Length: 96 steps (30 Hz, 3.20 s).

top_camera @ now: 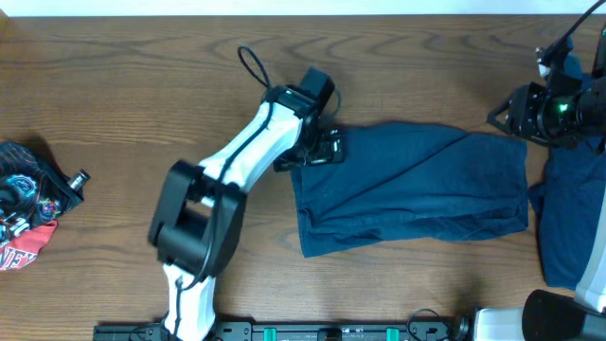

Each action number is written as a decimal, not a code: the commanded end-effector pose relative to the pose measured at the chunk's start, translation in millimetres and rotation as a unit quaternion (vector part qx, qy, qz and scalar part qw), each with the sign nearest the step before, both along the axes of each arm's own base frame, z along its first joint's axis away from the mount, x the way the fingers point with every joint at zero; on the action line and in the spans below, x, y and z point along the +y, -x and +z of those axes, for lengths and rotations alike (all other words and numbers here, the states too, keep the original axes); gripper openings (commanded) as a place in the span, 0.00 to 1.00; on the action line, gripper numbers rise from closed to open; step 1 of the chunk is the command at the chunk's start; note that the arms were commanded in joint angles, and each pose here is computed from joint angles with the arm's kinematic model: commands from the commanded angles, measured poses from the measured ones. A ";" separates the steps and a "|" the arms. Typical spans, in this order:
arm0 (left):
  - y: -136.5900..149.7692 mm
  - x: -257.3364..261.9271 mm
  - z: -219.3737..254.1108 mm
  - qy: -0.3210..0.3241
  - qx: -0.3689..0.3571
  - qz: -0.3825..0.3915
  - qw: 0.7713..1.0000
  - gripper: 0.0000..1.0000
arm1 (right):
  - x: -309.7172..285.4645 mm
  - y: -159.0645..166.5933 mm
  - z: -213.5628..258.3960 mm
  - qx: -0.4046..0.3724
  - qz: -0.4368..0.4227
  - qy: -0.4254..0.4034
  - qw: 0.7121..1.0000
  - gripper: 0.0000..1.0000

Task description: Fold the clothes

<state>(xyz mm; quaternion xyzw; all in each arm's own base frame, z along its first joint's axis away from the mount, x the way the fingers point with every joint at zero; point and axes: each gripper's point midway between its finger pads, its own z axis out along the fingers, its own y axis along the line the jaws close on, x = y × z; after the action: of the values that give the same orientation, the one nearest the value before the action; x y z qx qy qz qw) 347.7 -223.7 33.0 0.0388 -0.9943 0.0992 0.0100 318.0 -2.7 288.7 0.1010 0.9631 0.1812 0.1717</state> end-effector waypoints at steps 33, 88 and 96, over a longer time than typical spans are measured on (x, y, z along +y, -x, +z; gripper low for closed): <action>-20.4 92.9 -55.2 0.066 0.110 0.100 0.987 0.06 | 9.2 -4.1 -0.6 -0.007 0.035 0.001 0.999 0.33; 55.0 62.4 131.2 0.105 0.003 -0.048 0.993 0.91 | -28.9 -33.6 -228.7 0.143 0.053 -0.250 0.956 0.99; 59.0 61.4 131.9 0.110 0.011 -0.048 0.993 0.92 | -24.8 -25.2 -238.0 0.132 0.050 -0.279 0.950 0.99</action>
<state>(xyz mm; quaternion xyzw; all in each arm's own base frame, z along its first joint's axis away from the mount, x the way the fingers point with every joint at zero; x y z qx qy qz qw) 291.0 -161.4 164.9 -0.0062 -0.9784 0.2049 0.0252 337.9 -27.5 45.8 0.1257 0.9029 0.4104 -0.0253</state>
